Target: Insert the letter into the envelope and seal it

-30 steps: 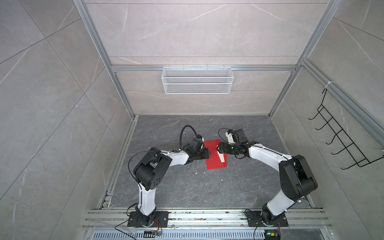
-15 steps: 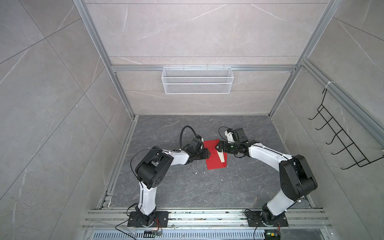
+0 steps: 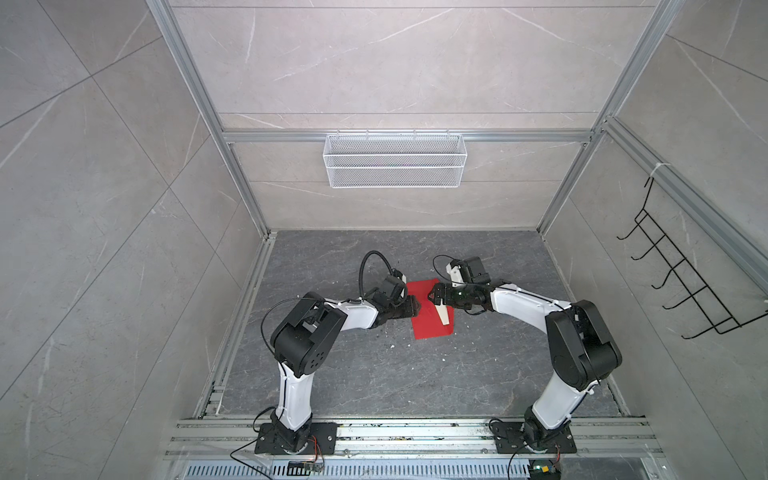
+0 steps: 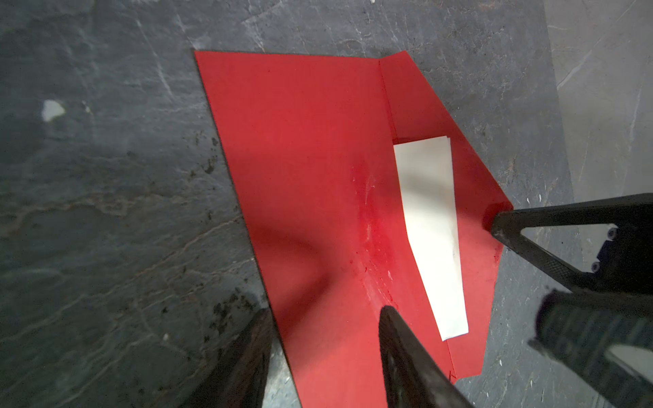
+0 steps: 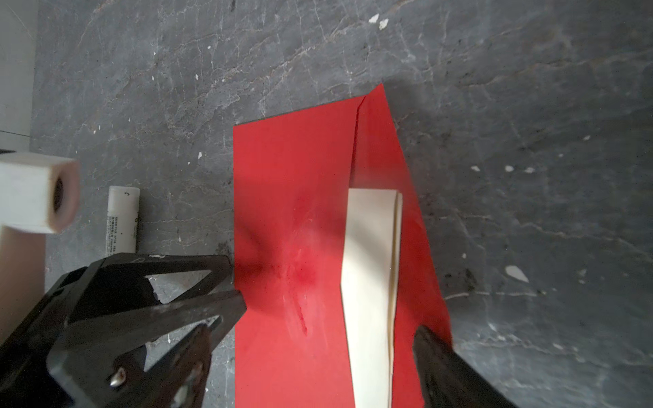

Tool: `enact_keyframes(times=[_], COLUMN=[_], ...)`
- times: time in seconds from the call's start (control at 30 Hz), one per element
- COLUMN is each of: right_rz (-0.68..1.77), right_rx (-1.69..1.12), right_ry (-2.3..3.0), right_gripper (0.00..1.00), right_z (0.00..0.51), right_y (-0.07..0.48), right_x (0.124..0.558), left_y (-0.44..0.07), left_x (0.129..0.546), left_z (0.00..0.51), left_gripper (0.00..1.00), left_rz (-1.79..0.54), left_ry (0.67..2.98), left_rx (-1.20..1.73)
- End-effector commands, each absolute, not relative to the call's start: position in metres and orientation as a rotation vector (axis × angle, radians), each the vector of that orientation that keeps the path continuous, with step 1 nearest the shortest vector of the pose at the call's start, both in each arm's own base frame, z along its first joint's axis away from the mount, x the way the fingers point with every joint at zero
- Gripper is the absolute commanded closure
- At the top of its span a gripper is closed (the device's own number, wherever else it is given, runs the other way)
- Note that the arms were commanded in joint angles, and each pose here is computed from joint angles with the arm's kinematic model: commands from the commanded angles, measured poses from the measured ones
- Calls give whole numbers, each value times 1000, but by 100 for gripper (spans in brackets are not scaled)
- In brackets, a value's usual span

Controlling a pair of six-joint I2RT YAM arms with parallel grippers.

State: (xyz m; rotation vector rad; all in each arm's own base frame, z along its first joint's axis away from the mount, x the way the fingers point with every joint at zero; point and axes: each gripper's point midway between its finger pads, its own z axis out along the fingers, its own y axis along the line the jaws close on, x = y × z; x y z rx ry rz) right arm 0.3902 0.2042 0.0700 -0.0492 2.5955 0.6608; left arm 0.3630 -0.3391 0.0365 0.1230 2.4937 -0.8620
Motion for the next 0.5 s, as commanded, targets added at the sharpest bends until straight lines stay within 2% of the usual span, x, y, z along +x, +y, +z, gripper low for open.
enact_keyframes(times=[0.0, 0.47], right_rz=[664, 664], right_rx=[-31, -9], right_ry=[2594, 2643], right_gripper=[10, 11], right_z=[68, 46], right_y=[207, 208], right_x=[398, 395], left_y=[-343, -345], left_x=[366, 366], left_z=[39, 33], left_gripper=[49, 50], left_rz=[-897, -908], left_ry=[2483, 2495], left_rx=[127, 129])
